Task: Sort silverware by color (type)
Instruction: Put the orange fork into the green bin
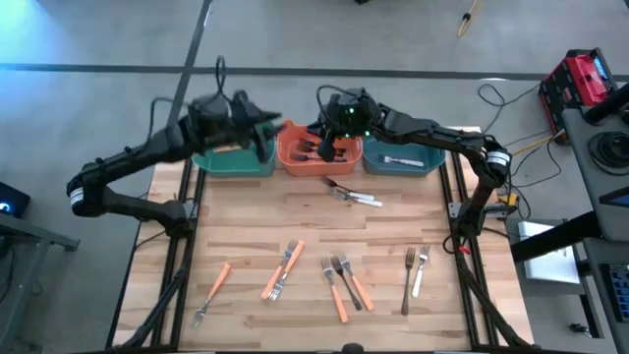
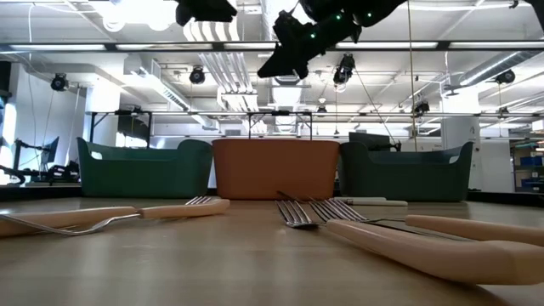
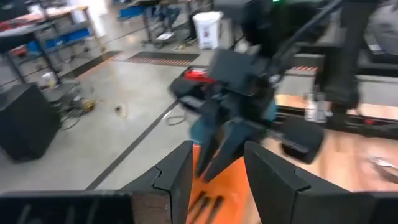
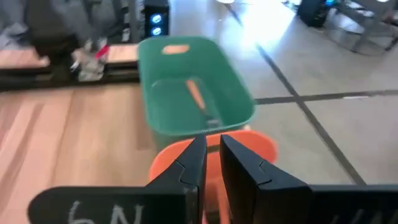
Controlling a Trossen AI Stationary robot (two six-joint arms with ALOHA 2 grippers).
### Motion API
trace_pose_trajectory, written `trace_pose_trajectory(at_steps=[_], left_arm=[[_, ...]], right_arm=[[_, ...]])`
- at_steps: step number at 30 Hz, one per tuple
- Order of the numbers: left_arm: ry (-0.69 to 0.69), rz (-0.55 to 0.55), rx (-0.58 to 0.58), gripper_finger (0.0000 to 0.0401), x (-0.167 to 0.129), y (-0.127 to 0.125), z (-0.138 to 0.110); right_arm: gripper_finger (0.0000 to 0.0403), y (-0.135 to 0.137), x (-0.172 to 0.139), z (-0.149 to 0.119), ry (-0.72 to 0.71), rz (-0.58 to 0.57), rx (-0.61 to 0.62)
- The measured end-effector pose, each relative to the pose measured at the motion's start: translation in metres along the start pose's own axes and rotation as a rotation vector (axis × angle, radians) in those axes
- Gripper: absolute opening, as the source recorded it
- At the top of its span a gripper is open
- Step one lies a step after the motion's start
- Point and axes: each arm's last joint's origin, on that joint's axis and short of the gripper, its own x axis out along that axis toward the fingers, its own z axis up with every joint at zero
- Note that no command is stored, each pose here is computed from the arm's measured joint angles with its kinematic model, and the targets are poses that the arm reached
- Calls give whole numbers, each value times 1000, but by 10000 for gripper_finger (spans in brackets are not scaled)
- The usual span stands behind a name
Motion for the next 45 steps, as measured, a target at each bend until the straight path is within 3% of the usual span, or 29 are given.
trace_pose_trajectory(at_steps=[7,16,22,30,38,45], left_arm=[[-57,-89,-55,115,-6,-44,-51],[-216,-284,-252,98,-27,-95,-88],[-210,-315,-315,96,-38,-124,-96],[-166,-330,-287,95,-53,-164,-103],[-118,-362,-267,95,-49,-184,-100],[87,-330,-262,95,-46,-189,-103]], right_arm=[[27,40,9,-42,28,72,2],[27,114,-21,-54,-23,26,15],[27,154,-46,-62,-122,117,26],[27,192,-67,-80,-186,164,25],[27,209,-75,-91,-164,182,23],[27,213,-76,-100,-72,191,49]])
